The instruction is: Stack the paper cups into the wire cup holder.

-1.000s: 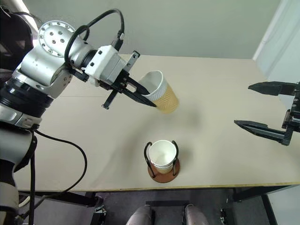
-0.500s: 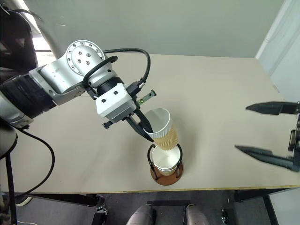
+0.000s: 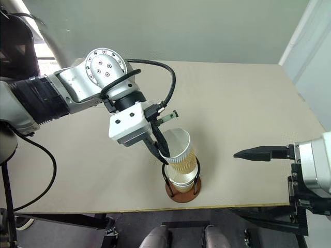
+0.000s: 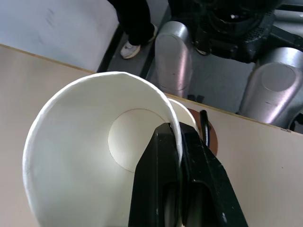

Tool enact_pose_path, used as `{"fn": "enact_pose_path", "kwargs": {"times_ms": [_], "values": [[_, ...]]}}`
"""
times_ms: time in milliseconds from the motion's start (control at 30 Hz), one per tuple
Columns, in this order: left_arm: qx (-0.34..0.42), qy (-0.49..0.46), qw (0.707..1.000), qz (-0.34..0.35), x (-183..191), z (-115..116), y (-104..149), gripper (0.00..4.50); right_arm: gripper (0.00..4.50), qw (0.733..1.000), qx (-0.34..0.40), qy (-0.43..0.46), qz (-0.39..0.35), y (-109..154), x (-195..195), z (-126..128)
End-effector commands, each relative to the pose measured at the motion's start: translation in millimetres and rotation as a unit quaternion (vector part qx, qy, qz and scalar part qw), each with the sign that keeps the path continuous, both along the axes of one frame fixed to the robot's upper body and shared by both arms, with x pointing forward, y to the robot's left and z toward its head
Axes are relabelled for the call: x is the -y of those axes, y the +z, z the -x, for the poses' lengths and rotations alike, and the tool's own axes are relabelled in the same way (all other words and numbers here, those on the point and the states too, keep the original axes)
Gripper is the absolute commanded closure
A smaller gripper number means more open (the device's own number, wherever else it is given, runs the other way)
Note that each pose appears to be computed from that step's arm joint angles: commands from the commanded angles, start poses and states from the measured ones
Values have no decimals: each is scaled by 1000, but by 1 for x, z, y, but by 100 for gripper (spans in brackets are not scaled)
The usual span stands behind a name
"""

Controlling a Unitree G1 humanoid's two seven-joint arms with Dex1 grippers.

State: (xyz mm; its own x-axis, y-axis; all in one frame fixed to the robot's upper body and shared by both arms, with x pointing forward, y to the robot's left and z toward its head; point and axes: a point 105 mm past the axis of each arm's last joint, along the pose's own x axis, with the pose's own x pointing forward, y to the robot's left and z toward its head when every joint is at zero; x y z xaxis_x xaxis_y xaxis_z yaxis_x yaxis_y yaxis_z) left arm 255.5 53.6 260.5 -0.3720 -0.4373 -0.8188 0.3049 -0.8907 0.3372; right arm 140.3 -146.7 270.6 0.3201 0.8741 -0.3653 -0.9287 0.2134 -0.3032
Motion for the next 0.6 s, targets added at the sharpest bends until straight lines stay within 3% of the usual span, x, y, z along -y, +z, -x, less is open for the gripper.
{"fn": "enact_pose_path", "kwargs": {"times_ms": [33, 600], "values": [[16, -20, 1000, 0, 0, 2, 12, 447, 0, 1000, 20, -14, 4, 4, 2, -2], [9, -39, 999, -14, 1, 4, 2, 447, 0, 999, 25, -26, 2, 1, 4, -7]]}}
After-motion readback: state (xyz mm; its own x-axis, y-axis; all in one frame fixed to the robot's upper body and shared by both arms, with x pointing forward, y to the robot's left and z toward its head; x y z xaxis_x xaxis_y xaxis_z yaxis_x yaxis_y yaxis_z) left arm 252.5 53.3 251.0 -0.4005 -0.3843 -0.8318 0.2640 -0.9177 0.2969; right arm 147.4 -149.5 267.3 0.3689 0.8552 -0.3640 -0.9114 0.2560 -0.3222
